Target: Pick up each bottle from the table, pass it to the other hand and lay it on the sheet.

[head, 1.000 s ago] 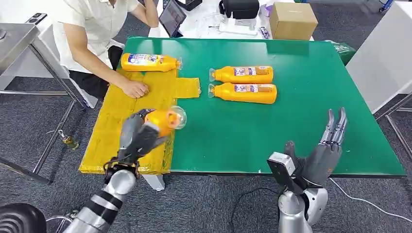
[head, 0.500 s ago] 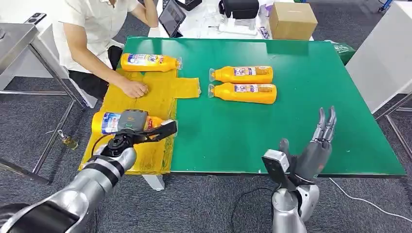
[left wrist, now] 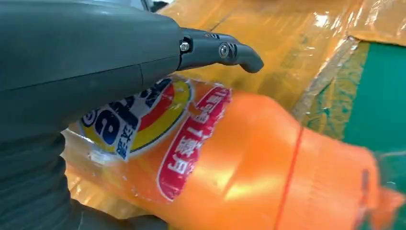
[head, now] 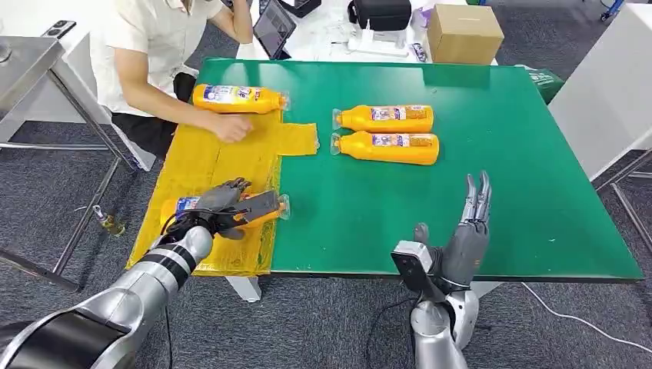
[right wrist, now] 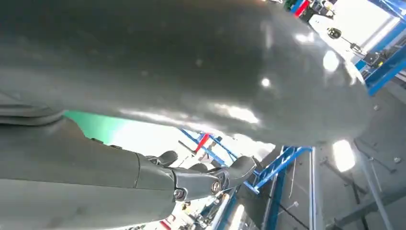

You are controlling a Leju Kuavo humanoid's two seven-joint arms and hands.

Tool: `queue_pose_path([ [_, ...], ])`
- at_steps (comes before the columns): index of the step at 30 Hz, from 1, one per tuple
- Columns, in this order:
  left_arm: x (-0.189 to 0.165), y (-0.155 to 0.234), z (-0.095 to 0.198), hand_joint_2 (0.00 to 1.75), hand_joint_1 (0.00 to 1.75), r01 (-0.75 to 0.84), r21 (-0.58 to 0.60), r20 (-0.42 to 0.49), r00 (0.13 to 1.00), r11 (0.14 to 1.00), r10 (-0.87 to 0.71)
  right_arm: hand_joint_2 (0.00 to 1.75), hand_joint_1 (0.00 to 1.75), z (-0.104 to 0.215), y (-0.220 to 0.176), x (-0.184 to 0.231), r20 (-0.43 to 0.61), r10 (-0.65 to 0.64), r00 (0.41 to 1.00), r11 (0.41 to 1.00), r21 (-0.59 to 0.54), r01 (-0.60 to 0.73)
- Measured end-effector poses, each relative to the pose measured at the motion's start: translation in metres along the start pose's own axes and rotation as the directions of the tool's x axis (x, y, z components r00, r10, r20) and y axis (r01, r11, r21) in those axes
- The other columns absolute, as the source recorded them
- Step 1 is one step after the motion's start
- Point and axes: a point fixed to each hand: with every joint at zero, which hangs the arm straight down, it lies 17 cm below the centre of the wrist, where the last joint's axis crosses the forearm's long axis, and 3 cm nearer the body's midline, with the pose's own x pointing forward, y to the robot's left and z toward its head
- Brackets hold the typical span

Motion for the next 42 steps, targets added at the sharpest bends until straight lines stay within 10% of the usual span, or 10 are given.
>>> queue_pose_path([
  [21, 0.05, -0.012, 0.022, 1.75, 0.0, -0.418, -0.064, 0.277, 0.865, 0.906, 0.419, 0.0, 0.0, 0.009, 0.014, 0.002, 0.015, 0.016, 1.0, 0.998, 0.052, -0.017],
  [32, 0.109, 0.027, 0.103, 1.75, 0.0, -0.639, 0.077, 0.596, 0.645, 0.765, 0.479, 0.0, 0.0, 0.028, 0.037, -0.07, 0.171, 0.402, 0.9, 0.854, 0.285, -0.435],
  [33, 0.113, 0.034, 0.113, 1.75, 0.0, -0.645, 0.103, 0.626, 0.634, 0.757, 0.454, 1.75, 0.0, 0.028, 0.032, -0.084, 0.149, 0.441, 0.885, 0.833, 0.298, -0.466],
  [42, 0.142, 0.062, 0.167, 1.75, 0.0, -0.659, 0.201, 0.747, 0.581, 0.725, 0.322, 1.75, 0.0, 0.03, 0.03, -0.162, 0.042, 0.605, 0.795, 0.715, 0.41, -0.566],
])
